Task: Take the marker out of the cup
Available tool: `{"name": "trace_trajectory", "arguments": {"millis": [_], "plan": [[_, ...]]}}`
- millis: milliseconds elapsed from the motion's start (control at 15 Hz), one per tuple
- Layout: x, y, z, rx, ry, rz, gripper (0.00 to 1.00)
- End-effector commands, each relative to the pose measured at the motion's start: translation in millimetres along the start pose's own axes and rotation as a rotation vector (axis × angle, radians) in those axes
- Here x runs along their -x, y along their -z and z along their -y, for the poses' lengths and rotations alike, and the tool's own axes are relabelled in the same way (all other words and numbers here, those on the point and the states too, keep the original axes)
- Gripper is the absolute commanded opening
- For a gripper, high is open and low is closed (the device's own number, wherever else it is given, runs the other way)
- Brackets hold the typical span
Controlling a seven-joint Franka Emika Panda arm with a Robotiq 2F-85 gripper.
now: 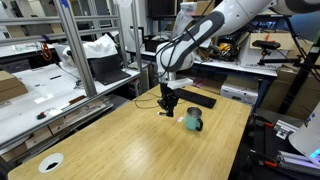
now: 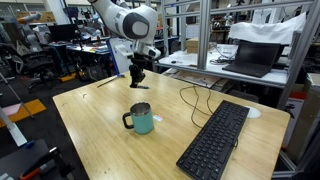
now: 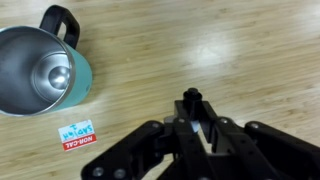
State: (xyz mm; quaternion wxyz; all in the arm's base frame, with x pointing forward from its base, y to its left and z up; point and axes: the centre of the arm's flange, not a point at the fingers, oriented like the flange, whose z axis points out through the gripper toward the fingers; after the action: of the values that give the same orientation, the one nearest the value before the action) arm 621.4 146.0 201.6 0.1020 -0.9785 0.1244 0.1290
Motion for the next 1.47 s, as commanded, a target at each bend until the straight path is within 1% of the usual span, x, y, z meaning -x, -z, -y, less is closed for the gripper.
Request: {"name": "trace_trajectory", "arguments": {"millis": [0, 200, 333, 467, 600, 667, 733, 800, 1000, 1067, 1200, 1267, 1333, 1400], "plan": [[1.8, -34.9, -2.7, 0.012, -0.033, -0.037, 0.05], [-6.2, -68.9, -8.0, 0.040, -0.058, -0.018, 0.05], [-9.5, -83.7, -11.9, 0.049, -0.067, 0.006, 0.05], [-13.0, -94.2, -13.9, 0.057, -0.069, 0.024, 0.05], [-15.7, -94.1, -13.4, 0.055, -0.059, 0.044, 0.05], [-15.9, -91.8, -13.5, 0.049, -0.054, 0.060, 0.44], [-15.6, -88.1, -13.6, 0.043, -0.049, 0.069, 0.44], [-15.3, -84.2, -13.7, 0.038, -0.048, 0.076, 0.50], [-15.0, -67.1, -14.2, 0.025, -0.045, 0.075, 0.71], [-15.4, -59.7, -14.6, 0.025, -0.046, 0.063, 0.79], [-16.9, -37.9, -16.6, 0.019, -0.049, -0.001, 0.92], [-16.7, -20.6, -17.1, 0.008, -0.054, -0.027, 0.98], [-16.8, -3.7, -18.6, -0.005, -0.057, -0.042, 1.00], [-14.7, 14.3, -18.0, -0.017, -0.066, -0.057, 1.00]]}}
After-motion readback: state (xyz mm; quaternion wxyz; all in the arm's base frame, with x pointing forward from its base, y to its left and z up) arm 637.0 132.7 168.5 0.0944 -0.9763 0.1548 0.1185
